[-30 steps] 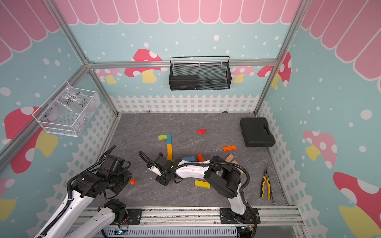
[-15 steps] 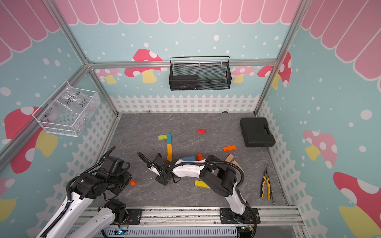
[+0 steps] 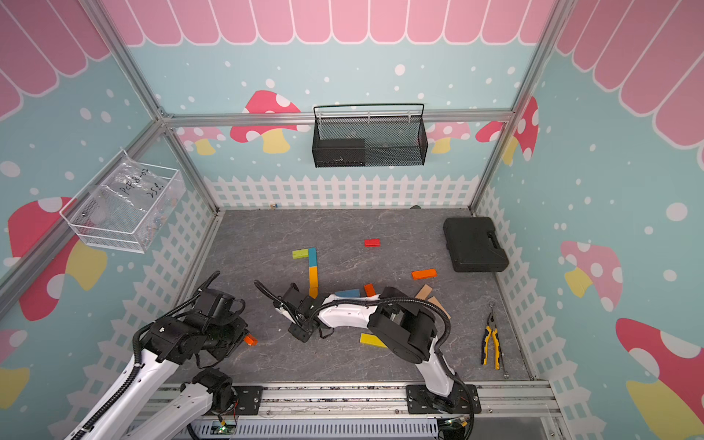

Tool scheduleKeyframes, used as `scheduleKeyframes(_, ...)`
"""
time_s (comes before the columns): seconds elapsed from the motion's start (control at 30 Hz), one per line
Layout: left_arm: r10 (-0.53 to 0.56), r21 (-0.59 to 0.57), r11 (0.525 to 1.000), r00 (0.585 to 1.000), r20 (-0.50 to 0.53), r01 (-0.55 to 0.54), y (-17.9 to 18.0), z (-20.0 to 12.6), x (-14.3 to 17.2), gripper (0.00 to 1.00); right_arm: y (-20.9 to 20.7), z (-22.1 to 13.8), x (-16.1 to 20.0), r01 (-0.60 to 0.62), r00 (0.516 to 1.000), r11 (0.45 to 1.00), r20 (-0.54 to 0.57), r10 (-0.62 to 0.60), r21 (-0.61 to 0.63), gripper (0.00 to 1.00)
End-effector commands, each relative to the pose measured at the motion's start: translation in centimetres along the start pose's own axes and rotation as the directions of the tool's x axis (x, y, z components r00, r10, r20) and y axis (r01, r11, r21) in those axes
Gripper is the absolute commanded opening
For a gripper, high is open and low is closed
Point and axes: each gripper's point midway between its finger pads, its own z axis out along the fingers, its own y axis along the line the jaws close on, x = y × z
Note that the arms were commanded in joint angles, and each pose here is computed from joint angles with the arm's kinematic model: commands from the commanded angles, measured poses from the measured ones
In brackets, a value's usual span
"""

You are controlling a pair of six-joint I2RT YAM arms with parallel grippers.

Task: Assemble a giraffe with building blocks
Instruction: Pick up the building block from the center of the board, then assemble the building block at the center of the board.

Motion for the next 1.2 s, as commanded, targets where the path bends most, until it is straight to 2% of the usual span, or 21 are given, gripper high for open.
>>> scheduleKeyframes(0.0,0.036,0.001,0.999,0.999,-0.040,-0.036,-0.6,1.1,0.5,0.16,-0.8,-0.8,2.5,-0.110,0.992,0.993,-0.058,0.112,0.045,0.12)
scheduleKeyframes(0.1,0.077,-0.003,0.997,0.994,-0.075,-0.078,-1.4,1.8,0.9,0.16,-1.3,-2.7,3.1,-0.209,0.977,0.975,-0.024,0.211,0.071,0.09)
scheduleKeyframes(0.2,0.138,-0.007,0.990,0.987,-0.087,-0.139,-2.4,2.3,1.2,0.16,-2.3,-5.4,3.8,-0.334,0.943,0.937,0.035,0.332,0.104,0.07)
scheduleKeyframes(0.33,0.248,-0.011,0.968,0.963,-0.109,-0.251,-4.2,3.1,2.5,0.16,-3.6,-7.2,6.0,-0.532,0.847,0.839,0.063,0.528,0.113,0.03)
scheduleKeyframes(0.47,0.339,-0.038,0.937,0.929,-0.145,-0.348,-5.4,4.6,4.0,0.16,-5.4,-7.7,7.9,-0.649,0.760,0.747,0.080,0.645,0.143,0.03)
scheduleKeyframes(0.63,0.445,-0.071,0.884,0.879,-0.174,-0.462,-6.7,5.6,5.5,0.16,-7.6,-7.6,9.6,-0.718,0.693,0.672,0.093,0.715,0.180,0.03)
scheduleKeyframes(0.8,0.522,-0.096,0.832,0.830,-0.196,-0.546,-7.8,6.5,6.8,0.18,-9.8,-7.4,10.6,-0.757,0.647,0.619,0.110,0.754,0.208,0.04)
scheduleKeyframes(0.97,0.551,-0.113,0.807,0.807,-0.210,-0.580,-8.5,7.1,7.6,0.17,-11.3,-7.6,11.5,-0.792,0.603,0.568,0.137,0.786,0.226,0.04)
scheduleKeyframes(1.17,0.566,-0.124,0.792,0.795,-0.220,-0.598,-9.0,7.6,8.0,0.17,-12.2,-7.3,11.7,-0.806,0.581,0.543,0.146,0.801,0.236,0.06)
